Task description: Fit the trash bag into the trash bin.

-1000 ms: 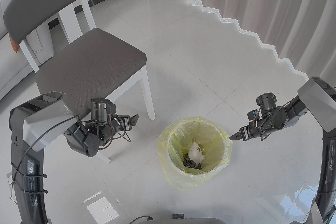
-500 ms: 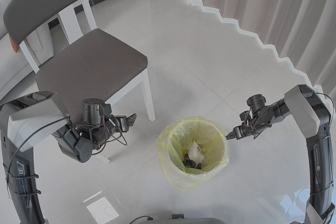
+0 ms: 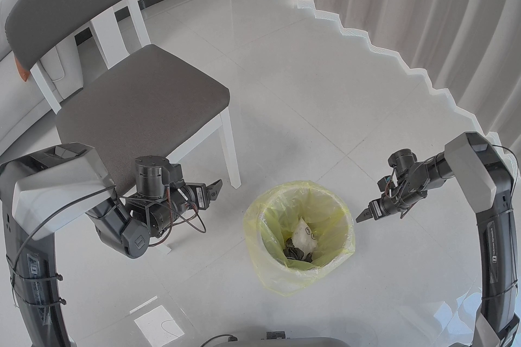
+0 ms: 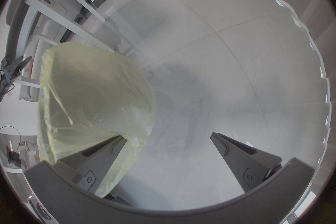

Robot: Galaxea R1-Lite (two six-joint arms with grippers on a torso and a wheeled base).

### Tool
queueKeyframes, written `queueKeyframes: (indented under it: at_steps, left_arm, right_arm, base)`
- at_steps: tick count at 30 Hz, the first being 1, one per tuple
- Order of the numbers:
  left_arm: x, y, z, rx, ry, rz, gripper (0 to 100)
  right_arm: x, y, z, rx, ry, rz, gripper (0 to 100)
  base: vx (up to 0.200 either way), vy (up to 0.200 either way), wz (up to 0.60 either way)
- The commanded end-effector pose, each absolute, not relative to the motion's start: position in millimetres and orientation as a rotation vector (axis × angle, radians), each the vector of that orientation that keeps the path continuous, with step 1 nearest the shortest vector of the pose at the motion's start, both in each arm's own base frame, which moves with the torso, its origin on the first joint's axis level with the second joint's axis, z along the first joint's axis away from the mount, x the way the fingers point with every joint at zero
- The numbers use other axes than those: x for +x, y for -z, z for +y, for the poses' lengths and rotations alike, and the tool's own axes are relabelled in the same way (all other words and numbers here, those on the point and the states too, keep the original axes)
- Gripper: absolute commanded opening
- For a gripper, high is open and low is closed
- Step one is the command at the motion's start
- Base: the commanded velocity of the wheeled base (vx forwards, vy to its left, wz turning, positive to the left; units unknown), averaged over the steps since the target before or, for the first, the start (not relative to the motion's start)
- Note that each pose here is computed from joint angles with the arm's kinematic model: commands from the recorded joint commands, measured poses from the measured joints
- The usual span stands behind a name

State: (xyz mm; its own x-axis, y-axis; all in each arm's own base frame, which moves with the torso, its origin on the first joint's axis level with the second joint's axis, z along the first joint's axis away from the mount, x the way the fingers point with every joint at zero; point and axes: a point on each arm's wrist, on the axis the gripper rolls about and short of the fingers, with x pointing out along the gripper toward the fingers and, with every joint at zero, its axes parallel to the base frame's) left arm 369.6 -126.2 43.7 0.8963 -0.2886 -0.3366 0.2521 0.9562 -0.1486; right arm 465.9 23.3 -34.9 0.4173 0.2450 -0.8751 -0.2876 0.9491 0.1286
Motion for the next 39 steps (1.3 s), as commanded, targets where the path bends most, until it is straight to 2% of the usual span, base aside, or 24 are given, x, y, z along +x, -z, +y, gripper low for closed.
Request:
queueKeyframes:
  at_steps: [1,4,10,12,17,18,19,21,22,24,30,31,39]
  left_arm:
    - [365.0,-30.7,-145.0,-0.095,0.356,0.402,100]
    - [357.3,-36.2,-158.5,-0.103,0.409,0.388,100]
    - [325.4,-86.0,-180.6,-0.167,0.512,0.264,100]
    - [297.9,-113.6,-174.8,-0.186,0.577,0.193,100]
    - [244.8,-172.4,-151.3,-0.227,0.629,-0.001,100]
    - [244.8,-172.4,-151.3,-0.227,0.629,-0.001,100]
    - [227.1,-194.5,-135.2,-0.238,0.614,-0.069,100]
    - [210.7,-210.2,-111.5,-0.235,0.563,-0.102,100]
    - [197.2,-219.6,-89.9,-0.229,0.518,-0.118,100]
    - [184.2,-227.6,-70.3,-0.223,0.470,-0.112,100]
    - [128.5,-242.4,-42.5,-0.217,0.438,-0.144,100]
    - [101.4,-244.2,-34.0,-0.203,0.431,-0.164,100]
    - [7.9,-215.9,-4.4,-0.169,0.348,-0.181,100]
  right_arm:
    - [432.3,-40.8,-12.8,-0.046,-0.277,1.012,100]
    - [414.0,-74.4,-24.1,-0.051,-0.254,0.962,100]
    - [350.7,-162.4,-29.3,-0.060,-0.211,0.786,100]
    - [302.9,-199.9,-24.2,-0.071,-0.212,0.640,100]
    - [222.7,-244.7,-12.7,-0.048,-0.195,0.359,100]
    - [222.7,-244.7,-12.7,-0.048,-0.195,0.359,100]
    - [194.1,-257.5,-7.1,-0.027,-0.200,0.264,100]
    - [165.9,-265.7,-3.1,0.012,-0.200,0.185,100]
    - [144.4,-267.0,-1.7,0.041,-0.199,0.139,100]
    - [117.0,-266.1,-0.3,0.060,-0.202,0.079,100]
    - [61.6,-241.1,2.6,0.055,-0.207,0.006,100]
    - [42.2,-231.6,3.6,0.051,-0.210,-0.032,100]
    - [-10.8,-181.6,6.7,0.029,-0.233,-0.159,100]
  base:
    - [0.000,0.000,0.00]
    - [0.000,0.000,0.00]
    - [0.000,0.000,0.00]
    - [0.000,0.000,0.00]
    - [0.000,0.000,0.00]
    - [0.000,0.000,0.00]
    - [0.000,0.000,0.00]
    - [0.000,0.000,0.00]
    - [0.000,0.000,0.00]
    - [0.000,0.000,0.00]
    - [0.000,0.000,0.00]
    - [0.000,0.000,0.00]
    - [0.000,0.000,0.00]
